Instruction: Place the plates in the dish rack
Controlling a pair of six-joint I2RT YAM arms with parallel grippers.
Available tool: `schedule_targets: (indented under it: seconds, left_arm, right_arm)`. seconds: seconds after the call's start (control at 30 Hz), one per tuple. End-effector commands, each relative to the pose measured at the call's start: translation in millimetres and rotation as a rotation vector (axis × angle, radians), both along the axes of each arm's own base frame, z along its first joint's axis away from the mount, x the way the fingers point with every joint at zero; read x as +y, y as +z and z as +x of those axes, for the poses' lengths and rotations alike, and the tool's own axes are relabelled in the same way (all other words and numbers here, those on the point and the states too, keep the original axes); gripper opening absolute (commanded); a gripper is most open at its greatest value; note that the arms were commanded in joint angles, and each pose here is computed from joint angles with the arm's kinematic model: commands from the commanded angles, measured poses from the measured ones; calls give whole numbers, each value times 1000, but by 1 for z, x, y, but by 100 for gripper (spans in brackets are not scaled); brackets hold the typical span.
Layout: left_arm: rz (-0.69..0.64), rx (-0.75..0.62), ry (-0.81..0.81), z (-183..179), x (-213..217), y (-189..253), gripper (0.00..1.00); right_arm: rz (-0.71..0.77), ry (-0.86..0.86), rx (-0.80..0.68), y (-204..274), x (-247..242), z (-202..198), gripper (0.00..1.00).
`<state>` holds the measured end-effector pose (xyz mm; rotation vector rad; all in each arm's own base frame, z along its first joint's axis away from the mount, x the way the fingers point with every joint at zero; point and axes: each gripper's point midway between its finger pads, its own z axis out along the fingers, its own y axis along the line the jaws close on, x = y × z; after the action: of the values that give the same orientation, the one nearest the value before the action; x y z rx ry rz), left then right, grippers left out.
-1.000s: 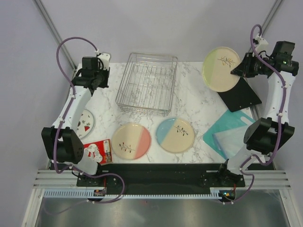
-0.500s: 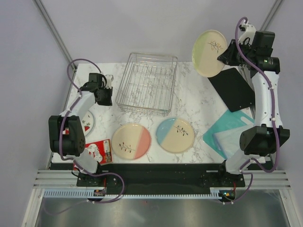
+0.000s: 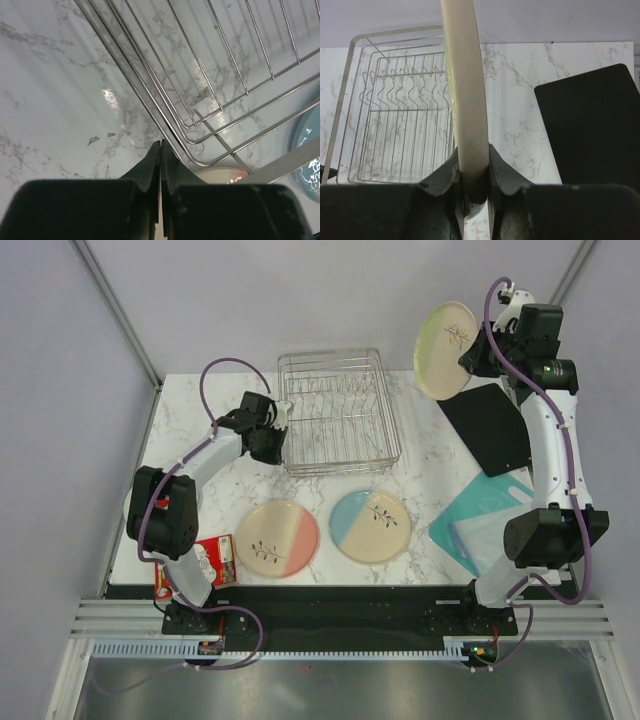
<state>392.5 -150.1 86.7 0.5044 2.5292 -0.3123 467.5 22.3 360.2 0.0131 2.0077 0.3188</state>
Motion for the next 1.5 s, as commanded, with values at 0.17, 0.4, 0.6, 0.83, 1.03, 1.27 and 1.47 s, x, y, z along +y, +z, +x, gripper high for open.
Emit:
schedule_targets:
  seconds: [0.17,0.4,0.6,0.83,1.03,1.27,1.47]
  left_arm:
    - [12,-61,46,11,-14,18,11]
    - [47,-53,165,-12,31,25,70]
    - [115,-118,224,-14,51,37,100]
    - [114,-148,231,-7,52,42,100]
    - [82,-135,222,-8,45,41,100]
    - [75,-126,220,-9,44,38,100]
    - [69,-124,221,-7,42,38,100]
  right_arm:
    - [-67,69,-194,50,44,13,0]
    - [-183,53,-208,34,82,63,0]
    - [-290,-72,-232,30,83,86,0]
    - [-340,-126,-227,20,93,92,0]
    - [-347,-129,-225,10,110,99,0]
    - [-346,-160,-206,-7,115,110,0]
    - [-351,-197,-183,-23,116,119,0]
